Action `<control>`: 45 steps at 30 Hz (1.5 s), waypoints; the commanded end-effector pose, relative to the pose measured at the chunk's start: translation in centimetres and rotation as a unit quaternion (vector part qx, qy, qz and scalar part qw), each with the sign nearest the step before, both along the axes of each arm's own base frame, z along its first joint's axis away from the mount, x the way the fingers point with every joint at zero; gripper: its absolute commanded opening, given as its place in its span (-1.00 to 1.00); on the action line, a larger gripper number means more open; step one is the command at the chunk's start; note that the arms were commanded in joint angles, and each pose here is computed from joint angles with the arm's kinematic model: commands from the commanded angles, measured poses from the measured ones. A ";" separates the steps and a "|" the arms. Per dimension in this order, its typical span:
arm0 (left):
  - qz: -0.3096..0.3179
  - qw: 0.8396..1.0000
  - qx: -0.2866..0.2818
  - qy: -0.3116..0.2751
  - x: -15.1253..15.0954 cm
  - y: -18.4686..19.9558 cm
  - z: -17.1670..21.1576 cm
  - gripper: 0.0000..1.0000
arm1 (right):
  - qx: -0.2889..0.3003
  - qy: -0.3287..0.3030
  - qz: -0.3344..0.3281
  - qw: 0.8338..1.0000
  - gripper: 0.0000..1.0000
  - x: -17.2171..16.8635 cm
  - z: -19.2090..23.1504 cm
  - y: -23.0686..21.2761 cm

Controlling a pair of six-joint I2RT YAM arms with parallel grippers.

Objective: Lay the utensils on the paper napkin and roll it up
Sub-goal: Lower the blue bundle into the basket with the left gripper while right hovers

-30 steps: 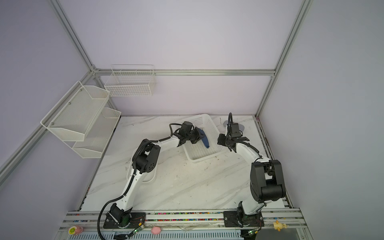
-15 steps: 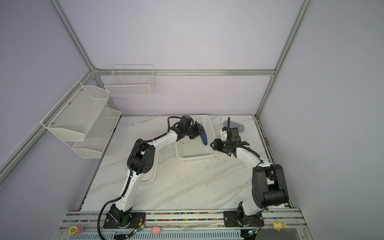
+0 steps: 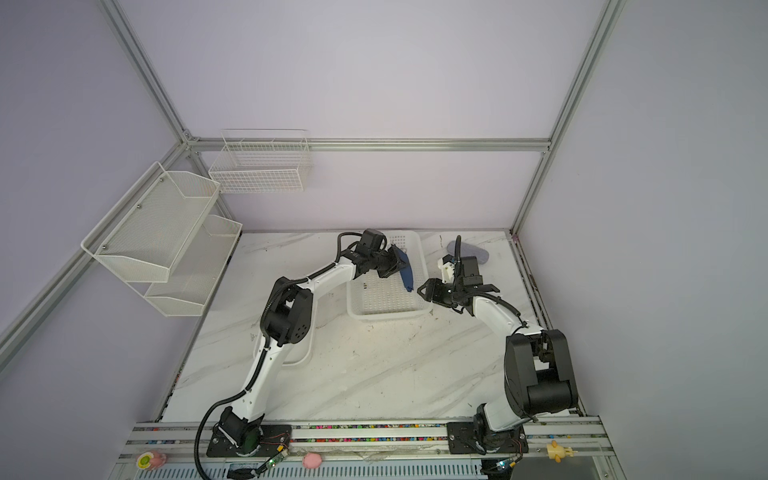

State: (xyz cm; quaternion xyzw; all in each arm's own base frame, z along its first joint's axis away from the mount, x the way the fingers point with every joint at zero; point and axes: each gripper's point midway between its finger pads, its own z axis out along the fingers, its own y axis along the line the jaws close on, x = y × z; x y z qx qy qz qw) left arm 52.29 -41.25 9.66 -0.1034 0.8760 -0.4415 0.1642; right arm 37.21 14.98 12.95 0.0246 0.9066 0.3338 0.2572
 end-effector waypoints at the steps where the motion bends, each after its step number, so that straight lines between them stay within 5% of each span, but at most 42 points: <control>1: -0.025 0.998 -0.038 -0.050 0.9 -1.4 4.9 -1.00 | 0.016 -0.017 0.012 1.000 0.05 -0.1 1.1 0.7; 31: -0.041 0.999 0.008 0.006 -0.2 -0.9 -2.7 -0.86 | -0.023 -0.023 -0.003 0.999 0.06 0.0 1.5 -0.5; 45: -0.009 0.996 0.085 -0.024 -0.1 1.3 -1.3 -0.08 | 0.009 -0.062 -0.008 0.998 0.07 0.1 5.6 -0.1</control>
